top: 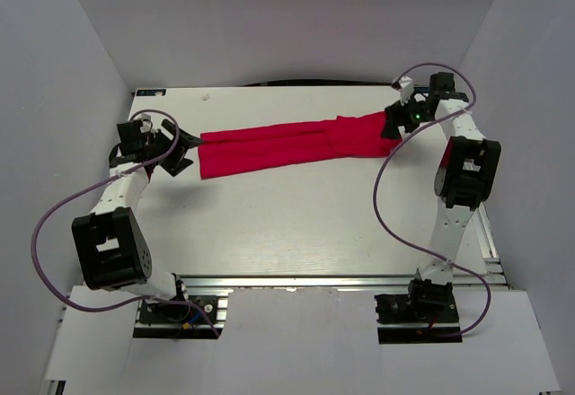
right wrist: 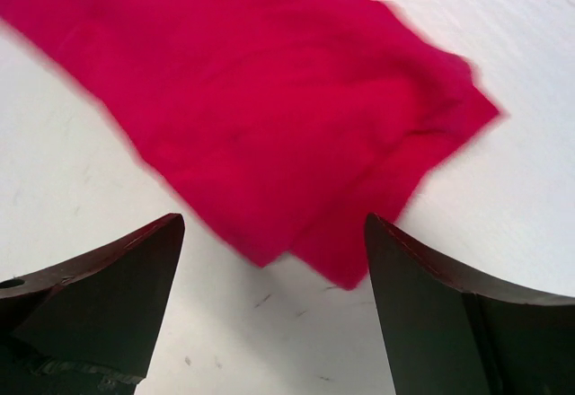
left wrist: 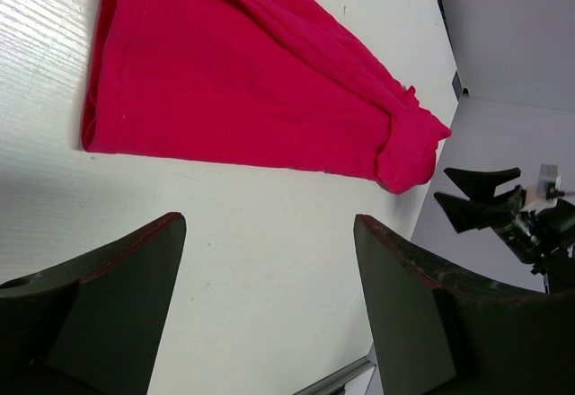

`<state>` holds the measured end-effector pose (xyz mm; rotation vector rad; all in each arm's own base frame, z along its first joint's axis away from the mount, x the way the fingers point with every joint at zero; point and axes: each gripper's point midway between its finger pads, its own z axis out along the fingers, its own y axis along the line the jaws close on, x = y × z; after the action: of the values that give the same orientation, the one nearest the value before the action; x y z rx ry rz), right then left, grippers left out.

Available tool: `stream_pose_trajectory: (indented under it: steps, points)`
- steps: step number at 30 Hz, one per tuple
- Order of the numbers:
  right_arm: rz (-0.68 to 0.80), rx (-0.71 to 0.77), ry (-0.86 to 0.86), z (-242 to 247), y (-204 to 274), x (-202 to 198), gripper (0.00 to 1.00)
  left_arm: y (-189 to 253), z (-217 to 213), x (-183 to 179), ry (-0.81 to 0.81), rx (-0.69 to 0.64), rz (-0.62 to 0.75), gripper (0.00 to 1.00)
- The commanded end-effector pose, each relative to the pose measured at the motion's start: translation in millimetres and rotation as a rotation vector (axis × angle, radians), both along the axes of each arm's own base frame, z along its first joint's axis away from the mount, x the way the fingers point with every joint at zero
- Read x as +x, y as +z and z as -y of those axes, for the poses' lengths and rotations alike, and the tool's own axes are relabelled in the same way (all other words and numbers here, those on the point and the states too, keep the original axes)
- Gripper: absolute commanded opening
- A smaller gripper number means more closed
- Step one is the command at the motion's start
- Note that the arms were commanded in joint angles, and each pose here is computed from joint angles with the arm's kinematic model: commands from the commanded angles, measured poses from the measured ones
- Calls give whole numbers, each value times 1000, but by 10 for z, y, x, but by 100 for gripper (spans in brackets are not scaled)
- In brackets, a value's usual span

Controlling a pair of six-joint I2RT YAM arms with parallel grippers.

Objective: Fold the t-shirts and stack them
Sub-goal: Fold the other side of the tshirt into a rectangle, then grab the bottom of the folded rectangular tshirt with right arm

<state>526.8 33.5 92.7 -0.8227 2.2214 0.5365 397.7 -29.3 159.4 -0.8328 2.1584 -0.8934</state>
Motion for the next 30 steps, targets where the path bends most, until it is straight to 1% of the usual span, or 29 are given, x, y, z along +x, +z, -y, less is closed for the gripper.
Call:
stream_pose_trajectory:
  steps: [1, 3, 4, 5, 6, 7, 9, 10, 11, 13, 14, 15, 16, 18, 19, 20, 22, 23, 26, 30]
  points:
    - [235, 8, 386, -266, 392, -348, 88, 218, 26, -30, -14, 2, 69, 87]
    - [257, -27, 524, -330, 278, -632, 88, 210, 24, -34, -13, -1, 68, 87]
    - [324, -88, 626, -328, 227, -659, 88, 207, 26, -35, -14, -2, 68, 87]
    - [309, -119, 661, -320, 147, -721, 86, 203, 35, -40, -16, -4, 66, 87]
    - [311, -130, 679, -315, 103, -722, 85, 196, 36, -43, -17, -3, 65, 87]
    - [307, -146, 679, -283, 80, -697, 81, 196, 38, -42, -17, -5, 66, 87]
    - [278, -133, 663, -278, 51, -658, 76, 192, 42, -46, -17, -9, 64, 87]
    - [282, -128, 643, -279, 131, -588, 71, 196, 45, -50, -18, -10, 64, 87]
    - [265, -113, 611, -283, 151, -556, 70, 184, 46, -56, -18, -10, 61, 87]
    - [267, -100, 516, -256, 224, -344, 68, 185, 48, -57, -20, -10, 62, 87]
    - [200, -60, 409, -230, 239, -308, 70, 193, 47, -52, -20, -9, 65, 87]
    - [208, -51, 357, -207, 267, -198, 72, 193, 47, -52, -20, -9, 65, 87]
    - [186, -31, 315, -183, 281, -186, 74, 188, 50, -55, -21, -11, 63, 87]
    - [150, 1, 285, -212, 301, -251, 76, 189, 51, -54, -21, -16, 63, 87]
    - [185, -22, 250, -168, 330, -154, 79, 187, 55, -50, -25, -13, 65, 87]
    - [136, -1, 164, -138, 294, -188, 81, 185, 60, -51, -25, -18, 63, 87]
    - [128, -25, 21, 37, 272, -29, 88, 179, 69, -55, -26, -25, 62, 87]
    - [81, 11, -45, 49, 264, 12, 89, 174, 74, -59, -27, -28, 61, 87]
    - [-26, 26, -139, 90, 111, 33, 89, 179, 81, -66, -27, -32, 65, 87]
    - [-68, -8, -245, 239, -44, 123, 90, 192, 87, -77, -25, -37, 68, 87]
